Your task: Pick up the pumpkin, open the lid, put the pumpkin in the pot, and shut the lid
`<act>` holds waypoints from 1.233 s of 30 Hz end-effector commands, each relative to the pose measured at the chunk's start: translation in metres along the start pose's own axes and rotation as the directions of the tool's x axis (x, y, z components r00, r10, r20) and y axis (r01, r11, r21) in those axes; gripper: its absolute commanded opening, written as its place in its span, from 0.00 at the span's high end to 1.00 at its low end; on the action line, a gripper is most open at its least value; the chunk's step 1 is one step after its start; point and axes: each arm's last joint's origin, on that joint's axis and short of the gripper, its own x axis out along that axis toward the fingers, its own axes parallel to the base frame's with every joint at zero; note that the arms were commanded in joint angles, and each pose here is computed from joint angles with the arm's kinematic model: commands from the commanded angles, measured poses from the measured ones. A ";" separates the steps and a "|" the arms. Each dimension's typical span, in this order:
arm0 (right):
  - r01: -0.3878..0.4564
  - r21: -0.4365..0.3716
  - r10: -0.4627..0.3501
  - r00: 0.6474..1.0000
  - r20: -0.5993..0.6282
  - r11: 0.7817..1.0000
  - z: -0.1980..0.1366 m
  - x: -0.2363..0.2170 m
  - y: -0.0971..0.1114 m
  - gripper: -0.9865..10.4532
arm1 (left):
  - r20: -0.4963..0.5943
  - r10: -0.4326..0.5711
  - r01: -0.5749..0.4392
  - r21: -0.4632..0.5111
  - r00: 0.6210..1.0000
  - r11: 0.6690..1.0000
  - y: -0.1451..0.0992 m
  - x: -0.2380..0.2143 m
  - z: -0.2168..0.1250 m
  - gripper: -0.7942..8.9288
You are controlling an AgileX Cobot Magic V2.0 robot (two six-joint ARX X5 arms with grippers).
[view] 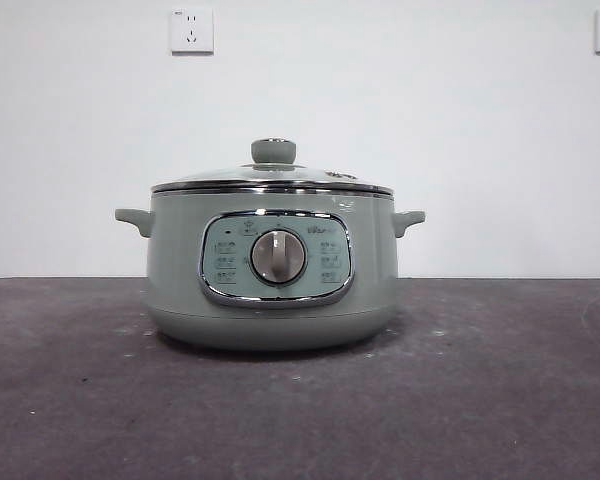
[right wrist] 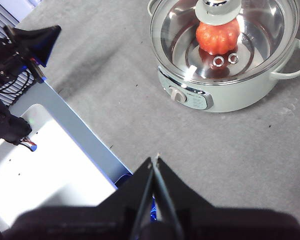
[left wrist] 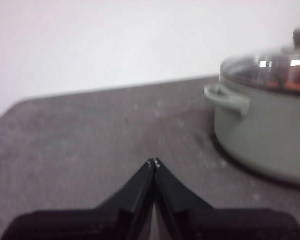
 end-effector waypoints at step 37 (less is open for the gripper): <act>0.030 -0.054 -0.029 0.999 0.025 0.998 0.000 -0.004 -0.002 0.91 | -0.122 -0.013 0.011 -0.021 0.992 1.000 -0.001 0.000 -0.015 0.92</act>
